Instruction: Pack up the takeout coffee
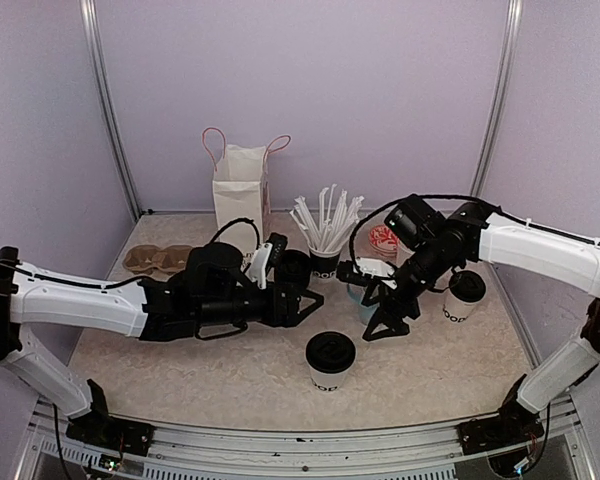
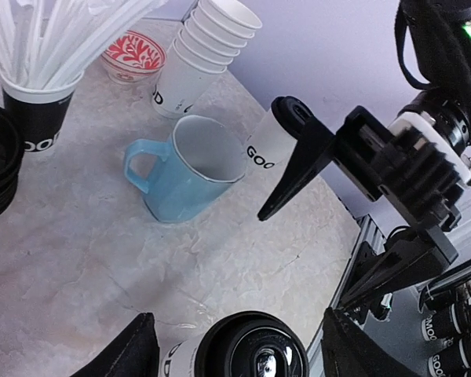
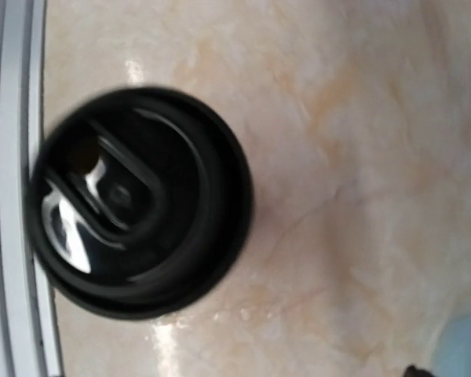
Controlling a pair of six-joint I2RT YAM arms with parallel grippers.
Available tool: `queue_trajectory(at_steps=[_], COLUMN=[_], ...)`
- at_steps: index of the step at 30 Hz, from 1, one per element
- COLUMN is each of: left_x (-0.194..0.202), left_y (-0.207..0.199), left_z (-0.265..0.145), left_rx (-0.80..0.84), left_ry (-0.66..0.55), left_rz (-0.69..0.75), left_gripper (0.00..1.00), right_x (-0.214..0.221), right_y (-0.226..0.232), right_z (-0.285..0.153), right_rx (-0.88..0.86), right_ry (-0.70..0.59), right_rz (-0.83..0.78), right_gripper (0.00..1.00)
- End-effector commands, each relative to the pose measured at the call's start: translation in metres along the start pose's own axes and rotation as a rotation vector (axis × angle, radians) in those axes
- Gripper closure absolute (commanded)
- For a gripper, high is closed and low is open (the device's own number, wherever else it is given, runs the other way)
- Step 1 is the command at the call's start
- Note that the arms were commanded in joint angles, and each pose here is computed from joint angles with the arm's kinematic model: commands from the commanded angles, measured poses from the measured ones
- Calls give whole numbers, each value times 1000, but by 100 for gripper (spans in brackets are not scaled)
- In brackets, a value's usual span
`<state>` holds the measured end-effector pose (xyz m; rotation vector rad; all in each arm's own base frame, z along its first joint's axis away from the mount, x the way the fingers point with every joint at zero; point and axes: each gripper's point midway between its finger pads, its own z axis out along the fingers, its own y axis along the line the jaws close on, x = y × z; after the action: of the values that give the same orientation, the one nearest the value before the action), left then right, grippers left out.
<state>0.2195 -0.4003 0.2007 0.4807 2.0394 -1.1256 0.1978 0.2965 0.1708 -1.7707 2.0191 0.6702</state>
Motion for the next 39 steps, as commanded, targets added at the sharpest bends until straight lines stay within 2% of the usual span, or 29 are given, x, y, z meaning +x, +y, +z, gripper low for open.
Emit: queue_trajectory(at_steps=[1, 4, 15, 27, 39], left_x=[25, 37, 74, 107, 141], left_y=[-4, 1, 10, 30, 55], left_z=[22, 29, 35, 39, 34], left_rx=[15, 11, 14, -32, -90], left_ry=[81, 111, 193, 268, 340], left_rz=[43, 35, 12, 1, -6], left_gripper=[30, 30, 36, 44, 48], right_x=[-1, 5, 9, 20, 42], right_y=[11, 7, 0, -4, -13], right_z=[3, 10, 30, 54, 73], right_rx=[-91, -93, -155, -203, -171], right_ry=[-86, -82, -61, -9, 68], right_rz=[93, 141, 228, 272, 301], right_gripper=[24, 20, 25, 40, 44])
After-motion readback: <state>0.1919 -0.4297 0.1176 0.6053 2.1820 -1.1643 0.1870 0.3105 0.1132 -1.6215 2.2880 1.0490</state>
